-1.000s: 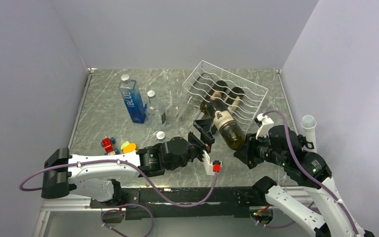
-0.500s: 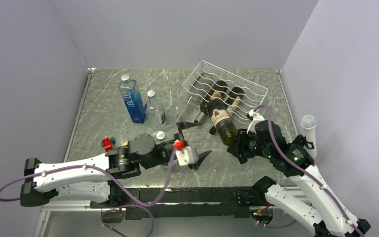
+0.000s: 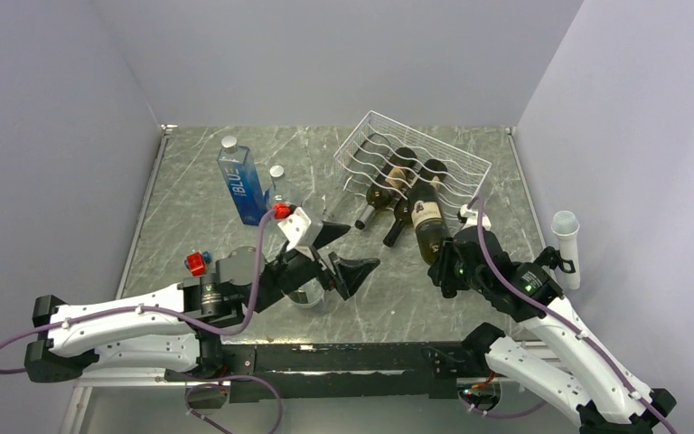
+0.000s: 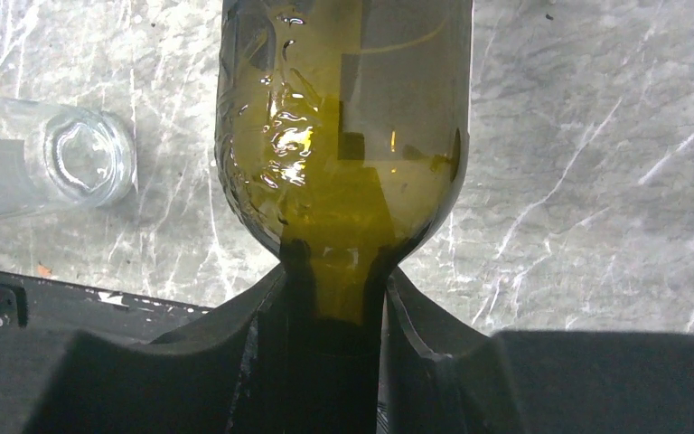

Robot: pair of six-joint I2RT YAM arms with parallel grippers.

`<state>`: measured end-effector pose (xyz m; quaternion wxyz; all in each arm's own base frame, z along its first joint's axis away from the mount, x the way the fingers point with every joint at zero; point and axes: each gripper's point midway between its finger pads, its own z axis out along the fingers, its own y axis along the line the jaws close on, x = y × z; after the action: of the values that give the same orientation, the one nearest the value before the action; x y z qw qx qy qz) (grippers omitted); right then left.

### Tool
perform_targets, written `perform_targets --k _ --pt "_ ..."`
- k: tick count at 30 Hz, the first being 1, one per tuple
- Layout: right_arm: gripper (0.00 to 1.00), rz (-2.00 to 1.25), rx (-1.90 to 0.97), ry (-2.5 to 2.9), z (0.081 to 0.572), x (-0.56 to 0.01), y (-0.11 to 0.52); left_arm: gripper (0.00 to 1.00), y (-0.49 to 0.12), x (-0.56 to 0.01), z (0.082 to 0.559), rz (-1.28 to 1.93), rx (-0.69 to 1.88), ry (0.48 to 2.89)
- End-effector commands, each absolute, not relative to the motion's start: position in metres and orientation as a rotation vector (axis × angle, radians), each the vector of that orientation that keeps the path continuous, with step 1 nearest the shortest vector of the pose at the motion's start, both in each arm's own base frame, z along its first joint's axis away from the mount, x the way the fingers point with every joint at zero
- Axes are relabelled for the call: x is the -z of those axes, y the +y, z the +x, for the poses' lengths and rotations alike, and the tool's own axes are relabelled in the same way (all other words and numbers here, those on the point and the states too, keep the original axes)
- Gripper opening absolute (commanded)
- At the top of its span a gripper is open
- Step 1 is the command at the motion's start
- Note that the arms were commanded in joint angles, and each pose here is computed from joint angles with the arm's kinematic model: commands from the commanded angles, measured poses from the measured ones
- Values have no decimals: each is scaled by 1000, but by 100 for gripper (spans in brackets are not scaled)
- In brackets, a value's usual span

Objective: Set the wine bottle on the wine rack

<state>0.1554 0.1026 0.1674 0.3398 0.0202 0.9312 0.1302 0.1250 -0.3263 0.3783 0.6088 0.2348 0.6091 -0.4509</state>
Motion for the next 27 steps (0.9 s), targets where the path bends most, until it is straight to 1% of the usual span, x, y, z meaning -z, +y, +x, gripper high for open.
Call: perform_targets --k 1,12,17,21,27 --pt "0 116 -372 2271 176 -195 104 99 -319 -375 143 394 977 1514" --pt "0 -33 -487 2323 147 -205 111 99 -308 -373 147 353 963 1513" --pt "0 -67 -519 2375 138 -193 117 99 -304 -372 148 345 950 1521" --pt "0 17 -505 2398 143 -176 117 99 -296 -369 156 276 914 1541" --pt "0 180 -431 2357 152 -175 101 99 -285 -365 162 217 877 1568"
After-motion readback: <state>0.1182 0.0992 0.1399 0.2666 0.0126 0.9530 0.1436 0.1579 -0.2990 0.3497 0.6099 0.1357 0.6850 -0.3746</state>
